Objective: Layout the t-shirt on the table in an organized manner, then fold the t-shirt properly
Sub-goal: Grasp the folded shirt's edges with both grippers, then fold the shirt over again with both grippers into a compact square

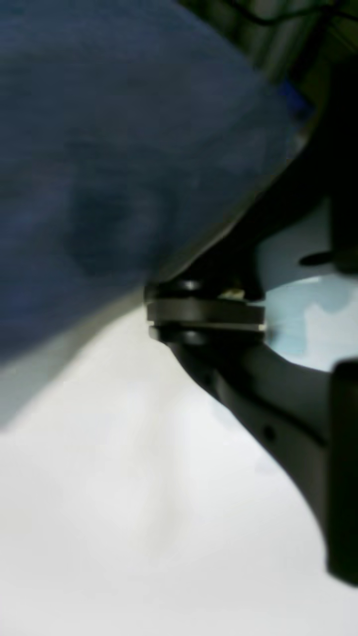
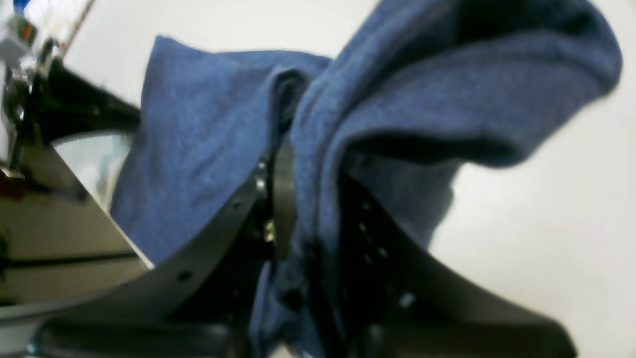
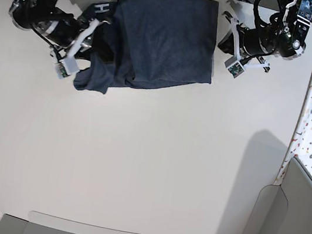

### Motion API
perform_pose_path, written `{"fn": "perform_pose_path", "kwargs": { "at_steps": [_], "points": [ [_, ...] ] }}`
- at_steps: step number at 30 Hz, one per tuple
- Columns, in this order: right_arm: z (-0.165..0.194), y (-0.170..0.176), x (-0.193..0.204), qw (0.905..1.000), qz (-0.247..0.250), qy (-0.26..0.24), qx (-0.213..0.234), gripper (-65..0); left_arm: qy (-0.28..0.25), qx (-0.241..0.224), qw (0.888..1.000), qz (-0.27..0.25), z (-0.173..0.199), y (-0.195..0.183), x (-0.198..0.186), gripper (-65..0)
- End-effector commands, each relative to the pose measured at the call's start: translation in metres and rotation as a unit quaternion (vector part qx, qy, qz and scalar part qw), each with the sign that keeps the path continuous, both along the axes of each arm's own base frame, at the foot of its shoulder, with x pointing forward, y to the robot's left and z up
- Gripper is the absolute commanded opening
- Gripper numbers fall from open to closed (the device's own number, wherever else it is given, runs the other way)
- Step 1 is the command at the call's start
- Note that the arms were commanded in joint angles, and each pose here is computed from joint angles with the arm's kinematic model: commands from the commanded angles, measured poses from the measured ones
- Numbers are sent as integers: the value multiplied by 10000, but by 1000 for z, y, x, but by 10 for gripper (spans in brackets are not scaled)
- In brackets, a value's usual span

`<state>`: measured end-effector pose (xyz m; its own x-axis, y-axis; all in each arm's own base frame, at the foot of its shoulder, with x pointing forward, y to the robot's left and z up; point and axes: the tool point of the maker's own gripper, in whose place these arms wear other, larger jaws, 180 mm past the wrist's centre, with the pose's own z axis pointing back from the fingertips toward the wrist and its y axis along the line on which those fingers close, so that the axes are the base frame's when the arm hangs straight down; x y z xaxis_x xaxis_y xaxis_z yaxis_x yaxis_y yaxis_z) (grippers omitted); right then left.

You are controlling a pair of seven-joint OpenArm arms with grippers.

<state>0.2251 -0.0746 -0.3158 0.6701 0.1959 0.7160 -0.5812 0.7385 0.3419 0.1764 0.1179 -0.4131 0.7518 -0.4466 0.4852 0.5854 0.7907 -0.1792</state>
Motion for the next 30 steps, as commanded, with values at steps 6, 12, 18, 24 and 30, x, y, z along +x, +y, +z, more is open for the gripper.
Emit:
{"fn": "perform_pose_path", "kwargs": {
  "at_steps": [6, 12, 18, 24, 30],
  "points": [
    [0, 63, 2, 9951, 883, -275, -348, -639, 188, 193, 9995, 135, -15, 11, 2, -650],
    [-4, 101, -1, 9796, 1611, -609, -1037, -639, 102, 83, 9998, 166, -11, 2, 11, -650],
    [-4, 113, 4, 9650, 1918, -892, -1550, -639, 304, 56, 9991, 274, -24, 3, 7, -650],
    [3, 135, 6, 9424, 2357, -1318, -1972, -638, 376, 77, 9986, 359, -31, 8, 15, -650],
    [-3, 154, 4, 9066, 2846, -1682, -2624, -636, 360, 84, 9987, 358, -30, 9, 16, -650]
  ]
}}
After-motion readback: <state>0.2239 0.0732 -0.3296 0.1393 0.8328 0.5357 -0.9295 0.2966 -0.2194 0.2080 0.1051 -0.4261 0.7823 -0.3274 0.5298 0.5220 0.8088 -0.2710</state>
